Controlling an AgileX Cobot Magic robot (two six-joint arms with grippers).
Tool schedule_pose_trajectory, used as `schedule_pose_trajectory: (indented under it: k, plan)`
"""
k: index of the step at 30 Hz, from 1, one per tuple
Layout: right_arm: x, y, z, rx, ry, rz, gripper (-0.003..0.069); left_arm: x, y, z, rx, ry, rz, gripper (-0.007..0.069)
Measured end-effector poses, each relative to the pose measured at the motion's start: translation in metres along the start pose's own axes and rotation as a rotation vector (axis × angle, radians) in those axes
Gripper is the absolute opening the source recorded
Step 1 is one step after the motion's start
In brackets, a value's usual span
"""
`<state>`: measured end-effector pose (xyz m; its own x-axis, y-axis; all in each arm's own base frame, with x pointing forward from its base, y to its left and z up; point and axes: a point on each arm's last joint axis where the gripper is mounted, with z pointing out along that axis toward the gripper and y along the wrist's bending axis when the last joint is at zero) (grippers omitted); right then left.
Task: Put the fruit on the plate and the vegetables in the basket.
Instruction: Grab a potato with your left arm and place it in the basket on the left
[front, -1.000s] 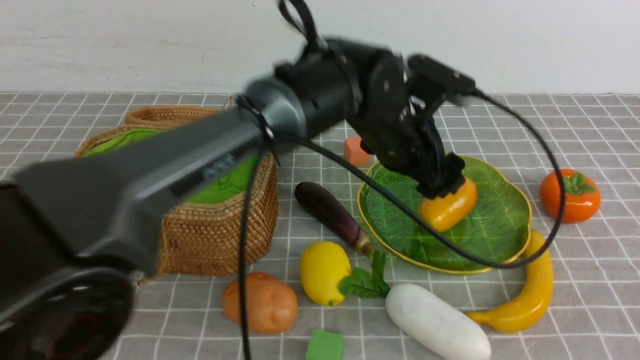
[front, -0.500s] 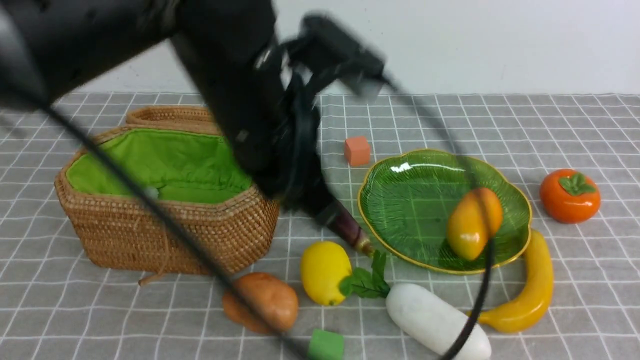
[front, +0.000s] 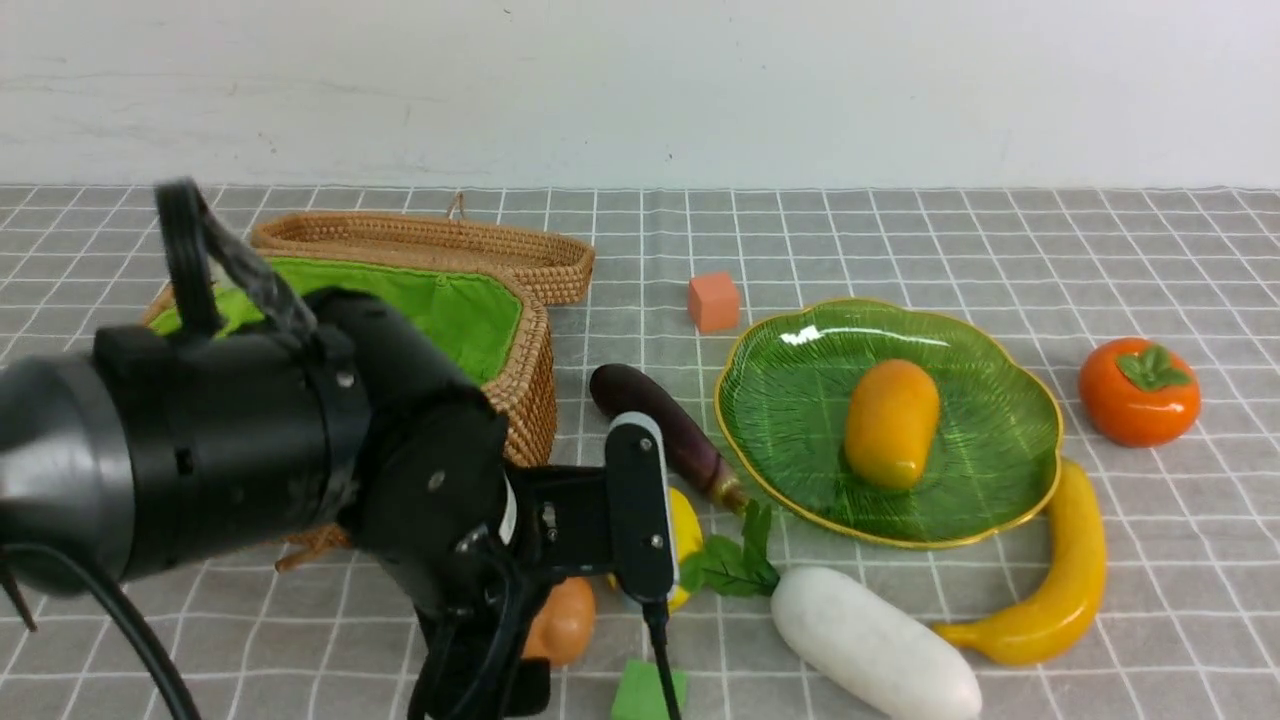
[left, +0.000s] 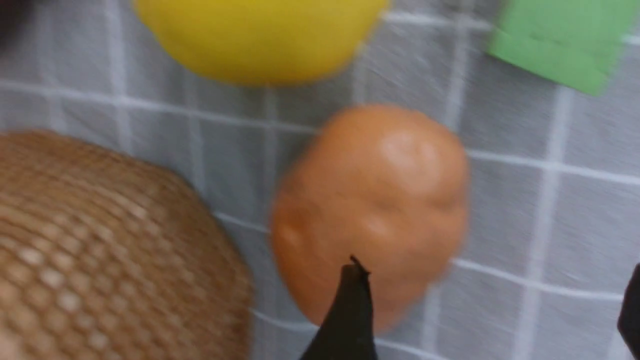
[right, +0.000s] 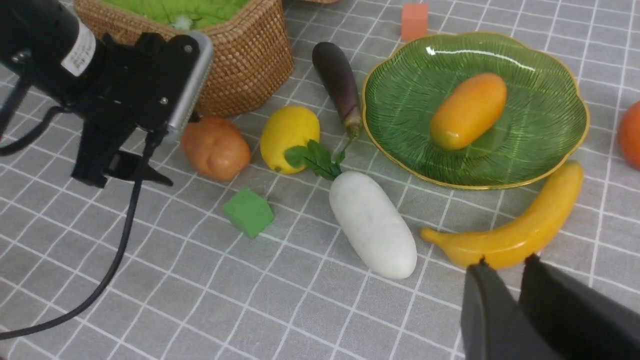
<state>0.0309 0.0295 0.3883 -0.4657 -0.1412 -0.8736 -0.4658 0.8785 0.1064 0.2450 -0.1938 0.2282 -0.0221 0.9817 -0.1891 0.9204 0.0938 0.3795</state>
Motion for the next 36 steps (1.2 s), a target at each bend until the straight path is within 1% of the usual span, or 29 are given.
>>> schedule_pose_trajectory:
  k: [1,6,13,17,19,22,25,27,29,30,33,35,36]
  plan:
    - [0.0,0.001,0.0,-0.007,0.004,0.004,0.0111,0.001,0.0,0.003,-0.019,-0.006,0.036,0.0664]
    - [0.001,0.002,0.0,-0.022,0.011,0.011,0.0116,0.007,0.004,0.027,-0.042,0.036,0.155,0.0645]
    - [0.001,0.003,0.0,-0.032,0.014,0.016,0.0115,0.013,0.013,0.06,-0.054,0.033,0.168,0.0625]
    - [0.001,0.003,0.0,-0.033,0.013,0.016,0.0116,0.012,0.014,0.067,-0.053,0.027,0.17,0.0609]
    - [0.001,0.003,0.0,-0.033,0.013,0.016,0.0118,0.011,0.015,0.068,-0.053,0.026,0.168,0.0585]
    - [0.001,0.003,0.0,-0.033,0.014,0.016,0.0118,0.011,0.014,0.068,-0.049,0.022,0.156,0.0582]
    - [0.001,0.003,0.0,-0.034,0.013,0.017,0.0118,0.01,0.014,0.067,-0.04,0.008,0.095,0.0582]
    - [0.001,0.003,0.0,-0.035,0.013,0.017,0.0119,0.009,0.013,0.062,-0.024,-0.011,0.021,0.0582]
    - [0.001,0.003,0.0,-0.035,0.013,0.017,0.0119,0.009,0.011,0.06,-0.013,-0.017,-0.009,0.0582]
    - [0.001,0.003,0.0,-0.035,0.012,0.017,0.0119,0.009,0.009,0.055,0.009,-0.021,-0.047,0.0582]
    - [0.001,0.003,0.0,-0.036,0.012,0.018,0.0119,0.01,0.005,0.037,0.041,-0.045,-0.125,0.0582]
    - [0.001,0.004,0.0,-0.043,0.01,0.022,0.0119,0.008,0.006,0.011,0.032,-0.099,-0.201,0.0582]
    - [0.001,0.004,0.0,-0.047,0.007,0.024,0.0119,0.007,0.008,-0.006,0.026,-0.135,-0.266,0.0582]
